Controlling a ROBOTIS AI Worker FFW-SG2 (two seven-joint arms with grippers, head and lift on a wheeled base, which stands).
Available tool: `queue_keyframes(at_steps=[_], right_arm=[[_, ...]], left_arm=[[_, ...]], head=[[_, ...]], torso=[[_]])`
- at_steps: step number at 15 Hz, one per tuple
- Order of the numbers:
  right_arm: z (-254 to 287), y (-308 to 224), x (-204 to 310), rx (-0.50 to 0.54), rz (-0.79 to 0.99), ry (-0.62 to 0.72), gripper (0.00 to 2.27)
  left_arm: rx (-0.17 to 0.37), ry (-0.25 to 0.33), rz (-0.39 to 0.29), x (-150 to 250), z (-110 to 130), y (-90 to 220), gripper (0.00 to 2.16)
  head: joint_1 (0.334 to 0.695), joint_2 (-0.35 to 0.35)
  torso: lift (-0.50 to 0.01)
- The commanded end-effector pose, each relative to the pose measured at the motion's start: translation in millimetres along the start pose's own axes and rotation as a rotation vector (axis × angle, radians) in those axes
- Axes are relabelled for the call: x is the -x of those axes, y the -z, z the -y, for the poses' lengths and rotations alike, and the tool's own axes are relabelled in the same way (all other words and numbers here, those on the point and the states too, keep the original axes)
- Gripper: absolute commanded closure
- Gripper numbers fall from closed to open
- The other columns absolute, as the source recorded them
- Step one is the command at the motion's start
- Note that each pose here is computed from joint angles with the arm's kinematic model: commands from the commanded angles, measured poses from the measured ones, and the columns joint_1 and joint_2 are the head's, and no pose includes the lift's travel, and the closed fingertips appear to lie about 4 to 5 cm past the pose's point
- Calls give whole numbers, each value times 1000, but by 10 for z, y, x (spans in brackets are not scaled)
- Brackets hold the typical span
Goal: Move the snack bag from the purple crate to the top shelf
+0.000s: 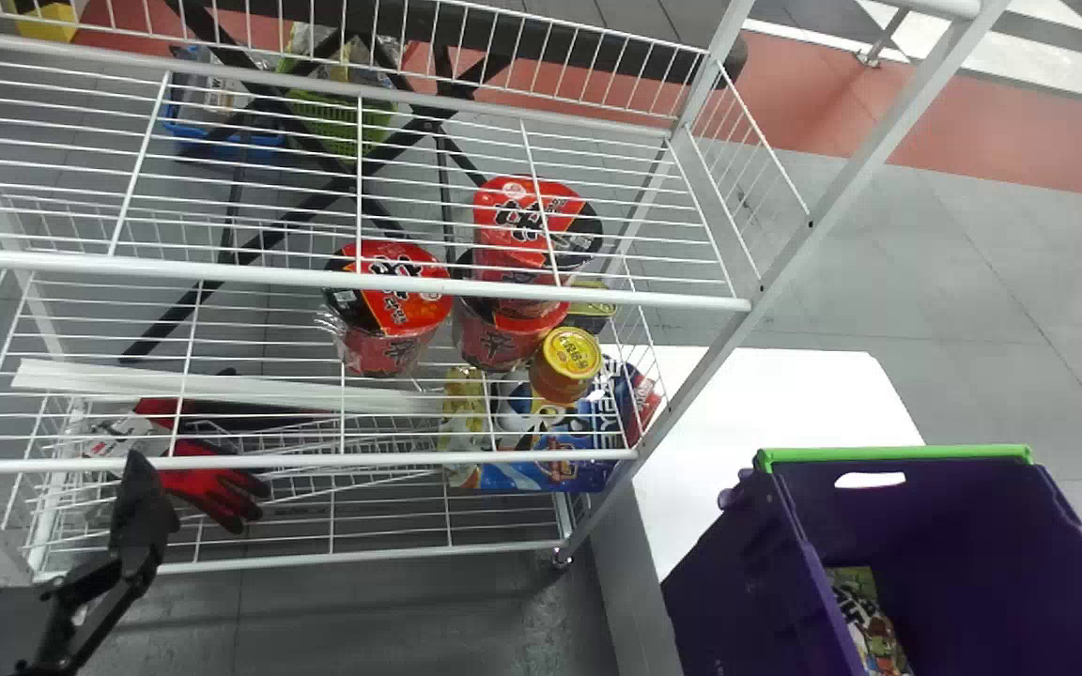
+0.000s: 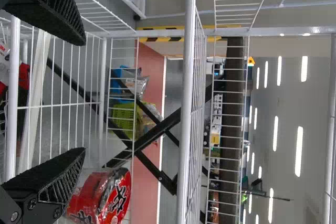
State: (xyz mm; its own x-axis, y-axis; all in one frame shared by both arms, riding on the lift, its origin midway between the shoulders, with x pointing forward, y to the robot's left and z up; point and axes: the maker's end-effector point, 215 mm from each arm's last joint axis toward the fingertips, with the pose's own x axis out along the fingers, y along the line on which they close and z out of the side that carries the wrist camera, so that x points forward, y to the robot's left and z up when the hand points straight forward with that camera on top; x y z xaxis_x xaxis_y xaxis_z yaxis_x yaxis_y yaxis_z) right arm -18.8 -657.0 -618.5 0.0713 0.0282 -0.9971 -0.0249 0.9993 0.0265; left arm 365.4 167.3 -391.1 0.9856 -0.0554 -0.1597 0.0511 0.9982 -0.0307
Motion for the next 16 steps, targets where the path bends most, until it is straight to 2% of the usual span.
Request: queue_keyframes(at_steps=[1,7,16], right_arm=[[3,16,5,-17,20,-6,252],[-121,186,-81,-42,7,-32,252],[-323,270,-425,21,-43,5,252]], left_arm=[[-1,2,-1,-6,4,8,93],[3,9,-8,-63,-46,80,93],[11,14,6,-103,-46,47,93]], head=[[695,-350],[695,-350],[695,-350]], torso=[[-451],[-451],[-451]])
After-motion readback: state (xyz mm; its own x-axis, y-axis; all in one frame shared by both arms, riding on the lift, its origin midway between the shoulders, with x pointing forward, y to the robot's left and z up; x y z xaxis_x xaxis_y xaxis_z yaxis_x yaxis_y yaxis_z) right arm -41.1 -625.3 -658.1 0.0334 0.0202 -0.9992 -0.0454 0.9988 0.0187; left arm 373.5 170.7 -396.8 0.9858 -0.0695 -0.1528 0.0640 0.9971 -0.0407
